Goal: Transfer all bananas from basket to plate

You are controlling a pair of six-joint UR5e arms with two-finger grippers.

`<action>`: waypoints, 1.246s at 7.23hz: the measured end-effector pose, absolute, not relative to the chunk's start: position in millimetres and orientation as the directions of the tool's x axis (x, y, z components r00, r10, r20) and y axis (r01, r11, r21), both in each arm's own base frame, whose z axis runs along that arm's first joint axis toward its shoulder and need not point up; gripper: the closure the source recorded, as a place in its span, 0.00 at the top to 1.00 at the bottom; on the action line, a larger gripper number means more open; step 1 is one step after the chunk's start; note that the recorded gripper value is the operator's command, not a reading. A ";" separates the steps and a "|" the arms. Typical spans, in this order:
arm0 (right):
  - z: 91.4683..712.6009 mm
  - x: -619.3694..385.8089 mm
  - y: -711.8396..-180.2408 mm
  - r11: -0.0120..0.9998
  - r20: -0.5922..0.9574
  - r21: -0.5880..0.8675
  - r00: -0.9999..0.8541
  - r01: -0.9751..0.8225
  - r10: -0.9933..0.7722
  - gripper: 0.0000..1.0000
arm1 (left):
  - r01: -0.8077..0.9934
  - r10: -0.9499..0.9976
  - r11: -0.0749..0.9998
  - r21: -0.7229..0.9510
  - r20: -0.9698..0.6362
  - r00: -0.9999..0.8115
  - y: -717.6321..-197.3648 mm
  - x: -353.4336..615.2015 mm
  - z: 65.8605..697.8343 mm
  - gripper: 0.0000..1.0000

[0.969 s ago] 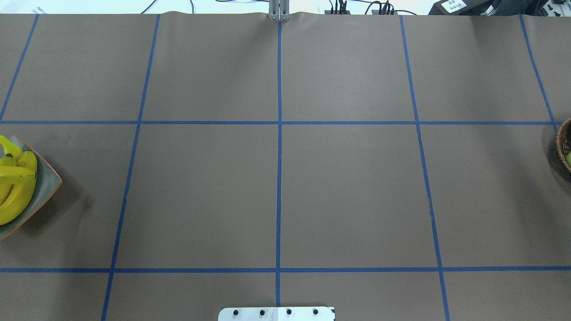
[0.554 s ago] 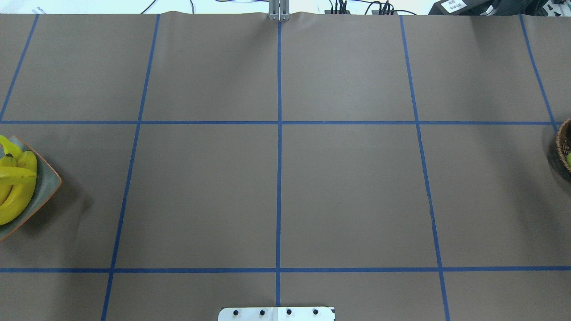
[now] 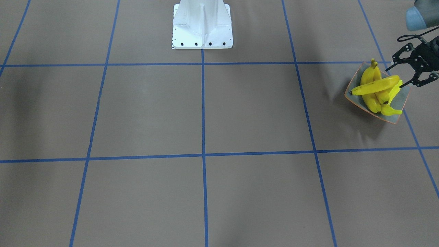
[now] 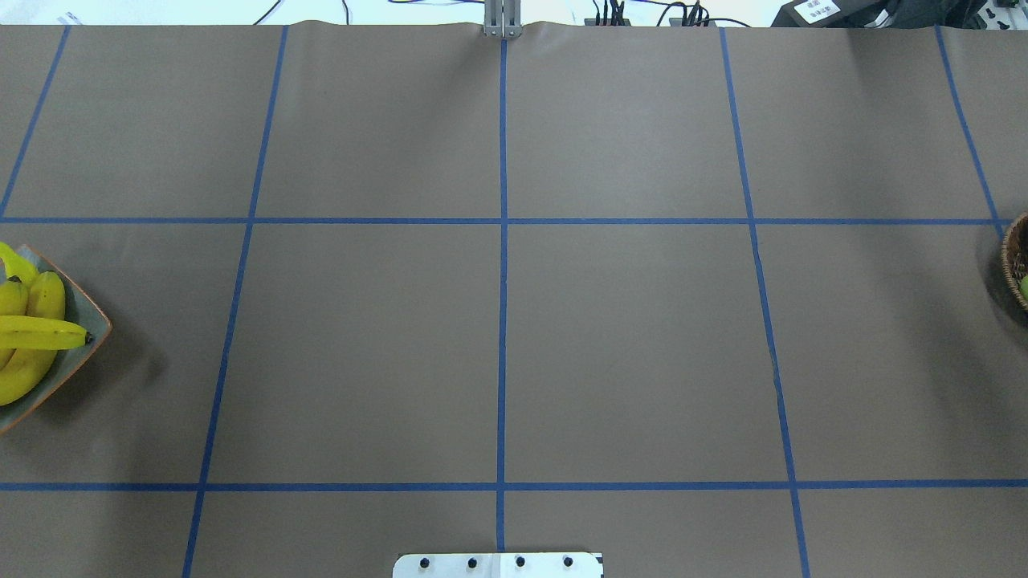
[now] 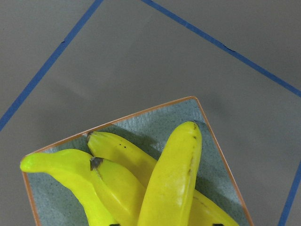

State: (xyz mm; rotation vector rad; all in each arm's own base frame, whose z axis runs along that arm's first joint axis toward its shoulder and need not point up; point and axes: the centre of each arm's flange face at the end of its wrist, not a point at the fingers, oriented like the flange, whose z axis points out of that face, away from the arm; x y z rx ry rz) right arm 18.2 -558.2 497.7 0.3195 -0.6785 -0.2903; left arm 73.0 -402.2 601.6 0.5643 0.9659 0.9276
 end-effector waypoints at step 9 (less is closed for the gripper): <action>531.7 42.5 -543.0 0.942 0.584 0.313 0.759 0.118 -0.288 1.00 | -0.219 0.497 0.852 0.475 -0.606 0.621 -440.1 21.3 584.1 1.00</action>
